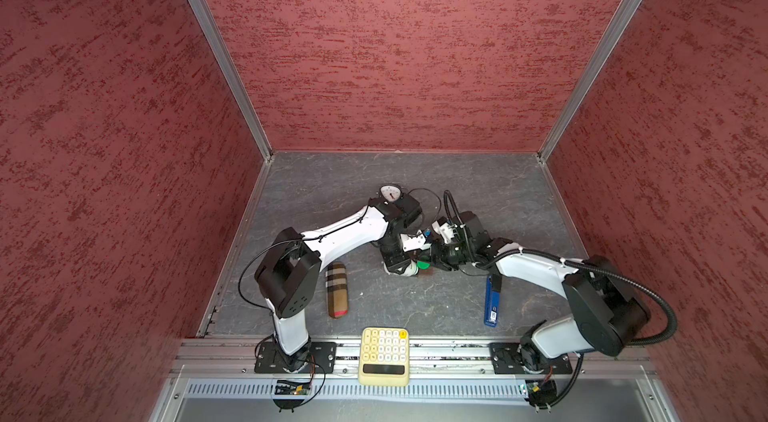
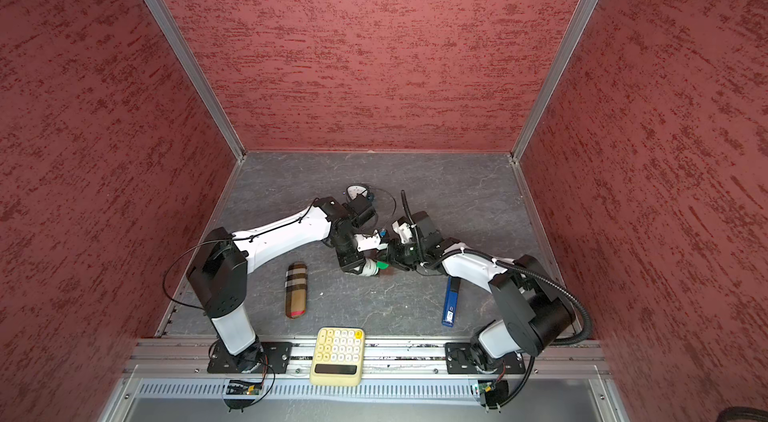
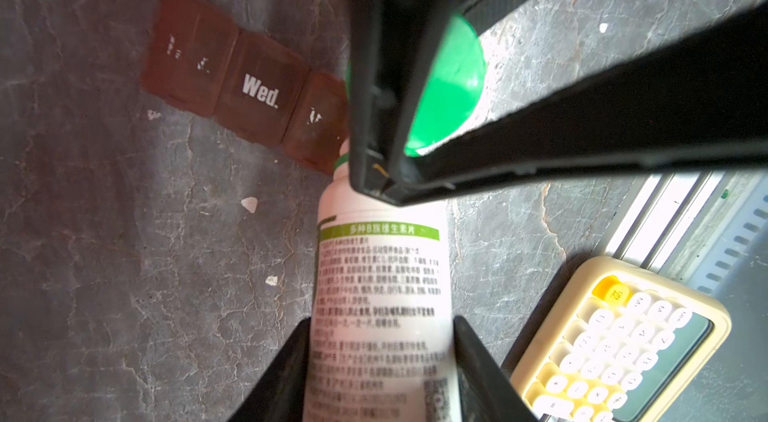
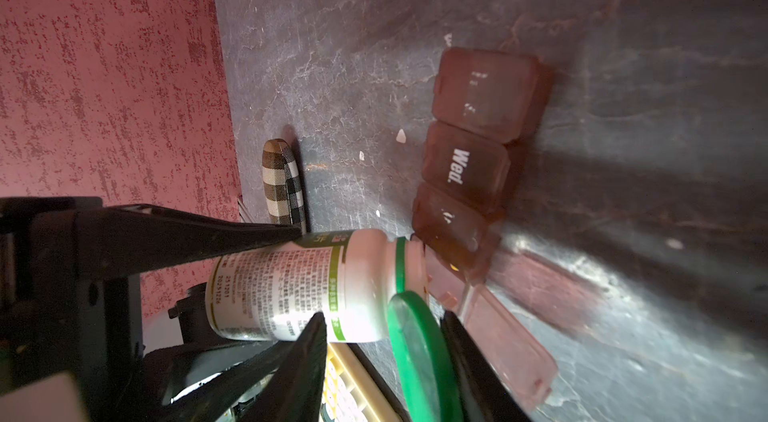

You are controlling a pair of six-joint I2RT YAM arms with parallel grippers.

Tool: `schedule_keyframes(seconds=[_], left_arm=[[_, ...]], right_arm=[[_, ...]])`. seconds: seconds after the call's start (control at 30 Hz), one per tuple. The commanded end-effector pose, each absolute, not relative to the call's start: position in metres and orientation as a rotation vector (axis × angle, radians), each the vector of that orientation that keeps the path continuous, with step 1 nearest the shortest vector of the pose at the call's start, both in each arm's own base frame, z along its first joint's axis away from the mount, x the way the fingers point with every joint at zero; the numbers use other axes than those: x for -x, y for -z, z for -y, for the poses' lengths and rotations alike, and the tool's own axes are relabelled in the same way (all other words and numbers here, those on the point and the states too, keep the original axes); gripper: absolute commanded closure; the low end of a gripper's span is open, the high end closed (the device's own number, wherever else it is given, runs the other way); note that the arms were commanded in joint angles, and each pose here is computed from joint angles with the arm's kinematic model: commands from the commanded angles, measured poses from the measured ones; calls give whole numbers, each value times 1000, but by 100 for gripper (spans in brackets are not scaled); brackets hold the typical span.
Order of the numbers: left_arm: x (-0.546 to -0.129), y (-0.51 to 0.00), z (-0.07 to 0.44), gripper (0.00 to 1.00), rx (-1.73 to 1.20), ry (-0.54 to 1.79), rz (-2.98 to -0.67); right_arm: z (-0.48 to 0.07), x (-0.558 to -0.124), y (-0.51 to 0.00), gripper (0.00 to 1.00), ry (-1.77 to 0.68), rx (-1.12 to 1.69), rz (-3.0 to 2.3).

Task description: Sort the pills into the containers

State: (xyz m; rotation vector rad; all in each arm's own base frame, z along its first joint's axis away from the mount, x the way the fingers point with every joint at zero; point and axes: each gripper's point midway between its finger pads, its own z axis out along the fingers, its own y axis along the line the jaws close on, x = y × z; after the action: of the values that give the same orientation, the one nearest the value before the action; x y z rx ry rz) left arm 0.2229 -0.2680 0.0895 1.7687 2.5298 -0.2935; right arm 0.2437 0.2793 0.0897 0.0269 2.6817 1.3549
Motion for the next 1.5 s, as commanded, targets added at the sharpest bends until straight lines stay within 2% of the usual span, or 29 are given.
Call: schedule_keyframes(seconds=[0.0,1.47], left_arm=[[-224,-84,281,100,-1790,300,-2510],[-225,-106,283,100,-1683,358,-2391]], right_arm=[[-292,-244,-105,55,-1435,70,-2606],[-291,-247,-111,55,-1410,66,-2609]])
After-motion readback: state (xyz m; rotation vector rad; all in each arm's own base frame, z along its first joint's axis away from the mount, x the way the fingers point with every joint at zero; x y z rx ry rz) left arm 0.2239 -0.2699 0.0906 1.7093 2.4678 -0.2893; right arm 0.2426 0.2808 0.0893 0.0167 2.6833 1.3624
